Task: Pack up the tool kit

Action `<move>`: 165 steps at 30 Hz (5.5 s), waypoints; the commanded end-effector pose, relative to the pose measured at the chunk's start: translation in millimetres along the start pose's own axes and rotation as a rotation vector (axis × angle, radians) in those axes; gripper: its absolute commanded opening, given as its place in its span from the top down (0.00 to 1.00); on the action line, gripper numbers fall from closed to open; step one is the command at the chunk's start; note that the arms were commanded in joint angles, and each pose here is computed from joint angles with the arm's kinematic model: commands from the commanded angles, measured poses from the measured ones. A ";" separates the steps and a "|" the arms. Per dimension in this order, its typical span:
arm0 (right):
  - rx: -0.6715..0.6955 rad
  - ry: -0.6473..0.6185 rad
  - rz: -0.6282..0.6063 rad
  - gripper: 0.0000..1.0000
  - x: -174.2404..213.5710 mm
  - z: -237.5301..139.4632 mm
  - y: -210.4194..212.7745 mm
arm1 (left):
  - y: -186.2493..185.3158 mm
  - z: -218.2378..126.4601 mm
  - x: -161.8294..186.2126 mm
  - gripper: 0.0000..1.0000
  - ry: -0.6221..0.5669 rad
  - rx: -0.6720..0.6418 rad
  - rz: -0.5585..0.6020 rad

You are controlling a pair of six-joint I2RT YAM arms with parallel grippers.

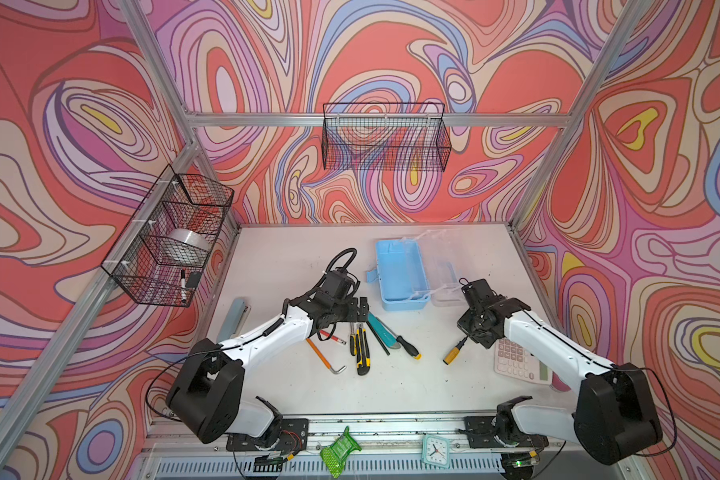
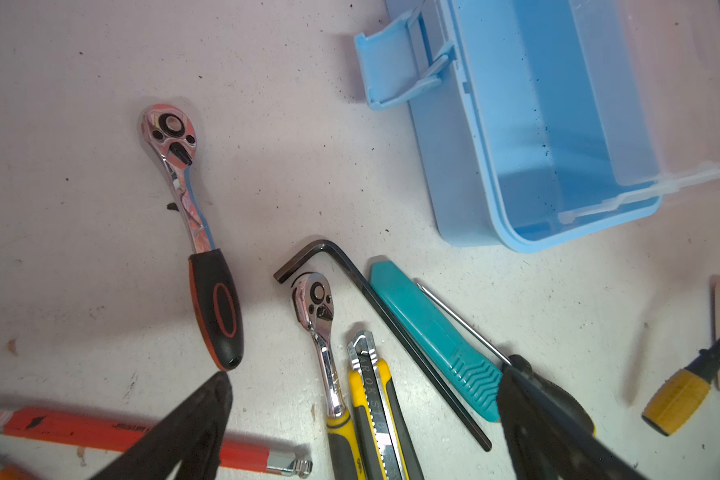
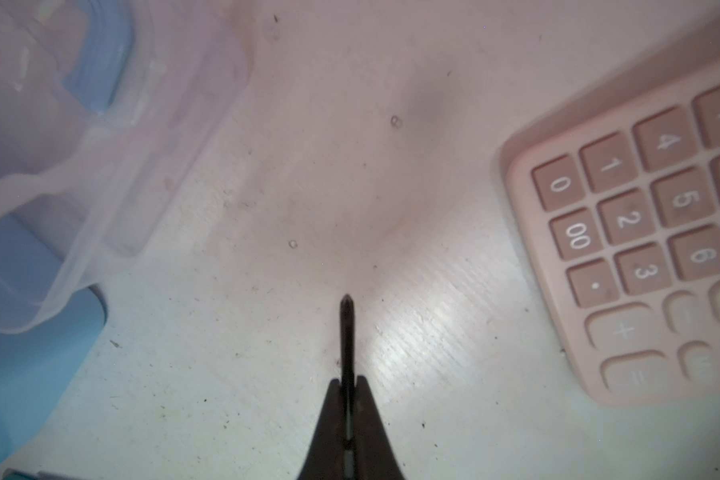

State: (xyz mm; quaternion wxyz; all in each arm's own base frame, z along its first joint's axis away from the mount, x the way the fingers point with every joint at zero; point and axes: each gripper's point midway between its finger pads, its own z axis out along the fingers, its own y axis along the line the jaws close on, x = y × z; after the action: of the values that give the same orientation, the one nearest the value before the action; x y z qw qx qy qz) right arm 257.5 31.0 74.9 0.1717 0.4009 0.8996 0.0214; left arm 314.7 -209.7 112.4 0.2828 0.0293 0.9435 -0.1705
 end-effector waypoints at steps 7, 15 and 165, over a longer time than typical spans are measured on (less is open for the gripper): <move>0.028 -0.149 -0.126 1.00 -60.8 -26.2 -5.8 | 8.8 -1.7 4.1 0.00 0.009 -0.029 0.005; 0.019 -0.368 -0.219 1.00 -116.2 -82.4 9.3 | 6.7 -1.5 2.7 0.00 0.010 -0.022 0.011; -0.278 -0.018 -1.207 0.93 169.2 14.4 114.8 | 66.5 -47.5 33.8 0.00 -0.038 -0.224 -0.309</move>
State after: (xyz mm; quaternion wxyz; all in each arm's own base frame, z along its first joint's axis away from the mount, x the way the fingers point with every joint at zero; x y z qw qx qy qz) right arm 239.2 235.9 21.5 0.1937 -0.2137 0.9568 0.0361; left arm 275.4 -141.0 115.1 0.2761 -0.1425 0.9427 -0.1217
